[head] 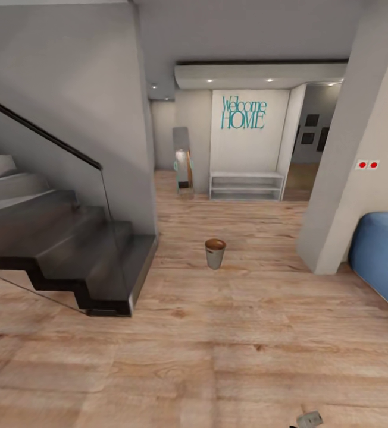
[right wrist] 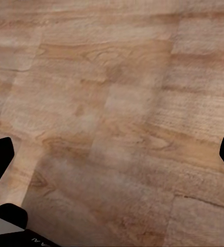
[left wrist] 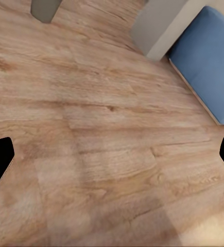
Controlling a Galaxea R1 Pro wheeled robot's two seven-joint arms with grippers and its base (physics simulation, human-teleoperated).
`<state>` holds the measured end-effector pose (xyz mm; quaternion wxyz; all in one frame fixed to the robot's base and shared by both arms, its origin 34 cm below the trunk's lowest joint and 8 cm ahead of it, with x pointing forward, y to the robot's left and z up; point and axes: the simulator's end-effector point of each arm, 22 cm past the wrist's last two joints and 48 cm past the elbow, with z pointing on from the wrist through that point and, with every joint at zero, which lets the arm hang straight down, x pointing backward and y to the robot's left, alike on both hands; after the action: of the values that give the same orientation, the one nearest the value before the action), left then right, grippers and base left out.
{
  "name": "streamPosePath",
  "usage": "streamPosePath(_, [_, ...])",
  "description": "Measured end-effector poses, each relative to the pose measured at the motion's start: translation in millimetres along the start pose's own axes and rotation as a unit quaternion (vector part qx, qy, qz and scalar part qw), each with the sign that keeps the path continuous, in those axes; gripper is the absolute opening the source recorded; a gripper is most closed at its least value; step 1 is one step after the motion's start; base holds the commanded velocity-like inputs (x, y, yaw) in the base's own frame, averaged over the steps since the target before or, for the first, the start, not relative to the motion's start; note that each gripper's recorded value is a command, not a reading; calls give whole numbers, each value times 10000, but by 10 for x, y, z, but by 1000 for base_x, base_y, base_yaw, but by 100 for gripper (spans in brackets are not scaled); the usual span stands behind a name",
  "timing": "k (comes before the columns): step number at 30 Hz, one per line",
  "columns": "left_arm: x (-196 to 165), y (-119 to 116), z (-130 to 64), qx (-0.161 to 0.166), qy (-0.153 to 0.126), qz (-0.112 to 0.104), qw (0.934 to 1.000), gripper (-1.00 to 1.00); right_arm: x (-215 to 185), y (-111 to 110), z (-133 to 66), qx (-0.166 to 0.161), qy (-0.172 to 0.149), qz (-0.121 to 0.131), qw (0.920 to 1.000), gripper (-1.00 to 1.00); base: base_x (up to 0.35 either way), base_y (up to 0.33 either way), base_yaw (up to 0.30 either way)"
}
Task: Put the three can of soda from the living room inside the tash can in the kitchen.
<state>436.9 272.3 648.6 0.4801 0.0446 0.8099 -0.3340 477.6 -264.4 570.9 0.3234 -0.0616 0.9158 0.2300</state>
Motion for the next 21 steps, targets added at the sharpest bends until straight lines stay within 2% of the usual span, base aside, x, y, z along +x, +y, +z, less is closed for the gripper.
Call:
streamPosePath(9, [12, 2, -1, -4, 13, -11, 10000, 100, 14, -2, 3, 1, 16, 8, 10000, 100, 347, 0, -121])
streamPosePath(21, [15, 2, -1, -5, 16, -13, 10000, 100, 17, -3, 4, 1, 17, 8, 10000, 100, 347, 0, -12])
